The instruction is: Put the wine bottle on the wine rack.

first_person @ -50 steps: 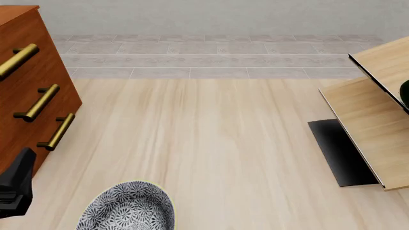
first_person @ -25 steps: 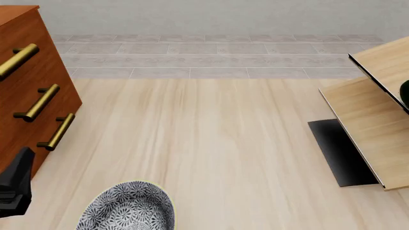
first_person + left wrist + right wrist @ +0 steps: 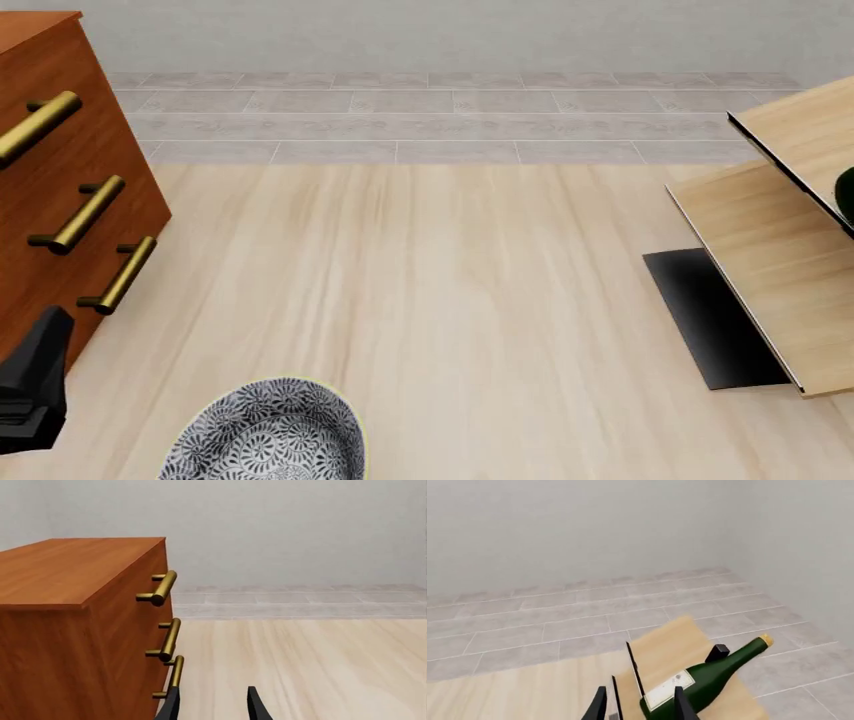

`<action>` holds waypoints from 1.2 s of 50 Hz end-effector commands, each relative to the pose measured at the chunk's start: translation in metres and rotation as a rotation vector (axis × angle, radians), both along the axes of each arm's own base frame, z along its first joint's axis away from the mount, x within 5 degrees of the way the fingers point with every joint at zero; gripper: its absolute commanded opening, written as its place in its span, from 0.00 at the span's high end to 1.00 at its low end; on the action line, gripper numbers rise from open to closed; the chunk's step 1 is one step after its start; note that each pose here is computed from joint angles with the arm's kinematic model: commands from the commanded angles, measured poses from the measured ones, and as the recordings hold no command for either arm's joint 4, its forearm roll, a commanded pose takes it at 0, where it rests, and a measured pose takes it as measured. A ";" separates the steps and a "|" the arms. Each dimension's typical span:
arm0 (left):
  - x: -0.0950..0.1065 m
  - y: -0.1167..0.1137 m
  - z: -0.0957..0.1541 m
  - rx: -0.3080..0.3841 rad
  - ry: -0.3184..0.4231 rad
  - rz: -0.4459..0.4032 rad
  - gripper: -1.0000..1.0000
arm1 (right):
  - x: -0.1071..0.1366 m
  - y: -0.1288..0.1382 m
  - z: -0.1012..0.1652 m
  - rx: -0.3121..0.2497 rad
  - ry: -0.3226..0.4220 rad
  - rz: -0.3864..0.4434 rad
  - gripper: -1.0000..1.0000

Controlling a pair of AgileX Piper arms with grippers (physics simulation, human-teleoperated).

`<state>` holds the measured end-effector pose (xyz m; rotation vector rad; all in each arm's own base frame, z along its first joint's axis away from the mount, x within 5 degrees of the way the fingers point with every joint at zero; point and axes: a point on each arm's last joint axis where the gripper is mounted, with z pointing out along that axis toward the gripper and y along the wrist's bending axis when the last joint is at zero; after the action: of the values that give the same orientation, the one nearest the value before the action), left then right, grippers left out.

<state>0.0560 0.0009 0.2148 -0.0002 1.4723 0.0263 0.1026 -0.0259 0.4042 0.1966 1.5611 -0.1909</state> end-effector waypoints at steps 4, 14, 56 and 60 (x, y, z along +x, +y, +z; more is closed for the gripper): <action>0.000 0.000 0.000 -0.003 -0.003 -0.004 0.00 | -0.012 0.007 -0.024 -0.020 0.018 0.043 0.00; 0.000 0.000 0.001 -0.004 -0.006 -0.005 0.00 | -0.021 0.012 -0.038 -0.054 0.016 0.080 0.00; -0.004 0.000 0.020 0.013 -0.035 0.003 0.00 | -0.048 0.024 -0.067 -0.120 0.004 0.205 0.00; -0.006 0.000 0.028 0.019 -0.042 0.008 0.00 | -0.053 0.024 -0.065 -0.123 -0.001 0.207 0.00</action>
<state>0.0529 0.0010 0.2307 0.0046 1.4434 0.0350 0.0587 -0.0032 0.3406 -0.0450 1.5584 -0.1304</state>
